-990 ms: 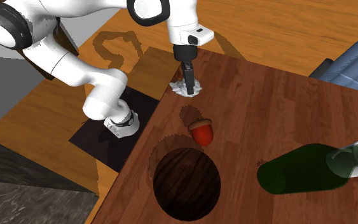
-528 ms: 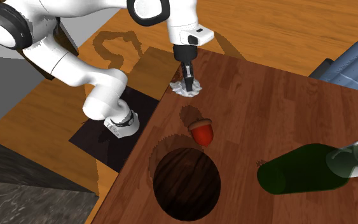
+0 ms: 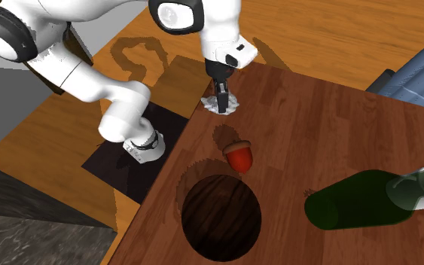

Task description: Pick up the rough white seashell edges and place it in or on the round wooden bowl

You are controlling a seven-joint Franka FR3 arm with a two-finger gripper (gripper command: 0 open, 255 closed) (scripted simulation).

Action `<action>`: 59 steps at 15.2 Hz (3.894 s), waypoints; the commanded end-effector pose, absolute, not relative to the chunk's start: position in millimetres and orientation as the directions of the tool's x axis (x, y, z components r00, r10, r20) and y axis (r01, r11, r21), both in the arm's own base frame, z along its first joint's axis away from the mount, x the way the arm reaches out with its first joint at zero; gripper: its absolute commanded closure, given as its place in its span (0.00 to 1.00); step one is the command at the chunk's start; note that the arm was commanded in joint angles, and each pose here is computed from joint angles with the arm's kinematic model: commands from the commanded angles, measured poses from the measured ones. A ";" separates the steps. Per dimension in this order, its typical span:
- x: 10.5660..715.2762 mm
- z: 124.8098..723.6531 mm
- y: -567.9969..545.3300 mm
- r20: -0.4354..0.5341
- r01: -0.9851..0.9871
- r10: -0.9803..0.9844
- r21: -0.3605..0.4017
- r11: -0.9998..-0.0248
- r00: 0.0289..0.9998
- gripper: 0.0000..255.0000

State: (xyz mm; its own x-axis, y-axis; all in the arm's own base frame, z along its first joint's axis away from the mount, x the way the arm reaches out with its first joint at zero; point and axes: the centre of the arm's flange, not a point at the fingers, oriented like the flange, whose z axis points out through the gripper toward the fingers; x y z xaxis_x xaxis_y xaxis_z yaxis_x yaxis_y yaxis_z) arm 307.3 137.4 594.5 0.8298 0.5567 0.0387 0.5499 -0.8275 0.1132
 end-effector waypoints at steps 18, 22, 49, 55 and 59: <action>316.5 553.3 110.2 -0.050 0.547 0.568 -0.211 -0.810 0.822 1.00; 316.4 553.2 110.1 -0.050 0.547 0.568 -0.211 -0.810 0.822 1.00; 316.4 671.1 110.2 -0.050 0.547 0.568 -0.211 -0.810 0.822 1.00; 352.2 675.5 39.6 -0.050 0.547 0.568 -0.211 -0.810 0.822 1.00; 375.9 678.5 -7.4 -0.050 0.547 0.568 -0.211 -0.810 0.822 1.00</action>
